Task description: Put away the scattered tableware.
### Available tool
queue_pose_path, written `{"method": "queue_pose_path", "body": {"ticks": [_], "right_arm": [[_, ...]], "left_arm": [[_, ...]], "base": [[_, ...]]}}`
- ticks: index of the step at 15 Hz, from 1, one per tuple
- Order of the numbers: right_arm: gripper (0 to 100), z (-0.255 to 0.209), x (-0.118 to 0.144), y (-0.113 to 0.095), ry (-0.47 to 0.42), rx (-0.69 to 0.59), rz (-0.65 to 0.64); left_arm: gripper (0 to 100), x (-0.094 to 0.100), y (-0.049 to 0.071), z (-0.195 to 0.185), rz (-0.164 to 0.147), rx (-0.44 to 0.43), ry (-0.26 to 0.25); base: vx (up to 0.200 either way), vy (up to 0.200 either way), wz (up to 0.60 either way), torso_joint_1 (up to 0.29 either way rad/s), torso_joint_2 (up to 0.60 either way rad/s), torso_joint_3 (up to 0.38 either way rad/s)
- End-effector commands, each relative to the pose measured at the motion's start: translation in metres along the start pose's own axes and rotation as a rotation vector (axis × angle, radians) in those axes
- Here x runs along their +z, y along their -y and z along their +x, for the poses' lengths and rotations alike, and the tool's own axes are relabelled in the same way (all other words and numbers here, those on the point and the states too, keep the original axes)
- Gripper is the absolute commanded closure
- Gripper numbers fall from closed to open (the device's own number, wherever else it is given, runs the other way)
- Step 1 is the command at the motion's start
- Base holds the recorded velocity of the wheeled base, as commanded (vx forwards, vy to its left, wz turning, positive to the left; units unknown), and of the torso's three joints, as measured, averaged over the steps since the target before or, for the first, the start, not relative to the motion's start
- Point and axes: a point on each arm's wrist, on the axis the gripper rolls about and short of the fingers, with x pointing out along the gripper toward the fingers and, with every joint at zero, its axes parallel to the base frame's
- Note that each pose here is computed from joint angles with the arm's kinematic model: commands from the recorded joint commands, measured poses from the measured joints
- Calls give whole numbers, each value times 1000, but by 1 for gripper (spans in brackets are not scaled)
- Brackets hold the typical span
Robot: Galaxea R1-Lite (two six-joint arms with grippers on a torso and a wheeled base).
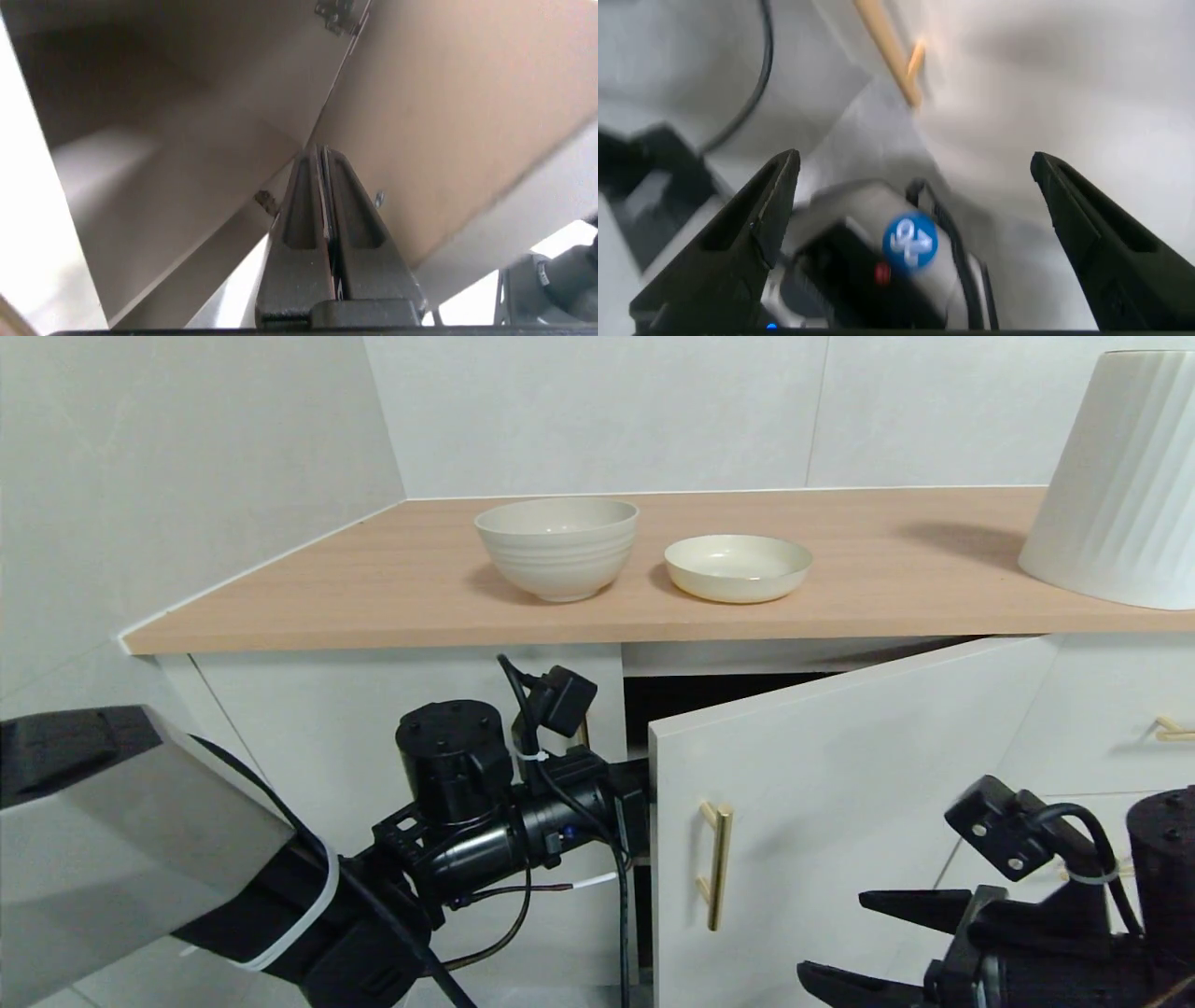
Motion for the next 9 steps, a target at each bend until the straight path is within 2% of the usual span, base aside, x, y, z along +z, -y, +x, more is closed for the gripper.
{"method": "queue_pose_path", "body": {"ticks": [1,5,9], "right_arm": [[0,-22,5,-7,57,35,-13],[0,-21,2,-6,43,37,-12],[0,-20,0,-6,22,37,-14]], "left_arm": [[100,1,0,2,2,-4,5],[100,-4,-2,6,-4,-2,-9],[100,-5,3,11,0,-21,-8]], "base": [[0,0,0,0,0,0],[0,0,0,0,0,0],[-200,0,0,7,5,2]]}}
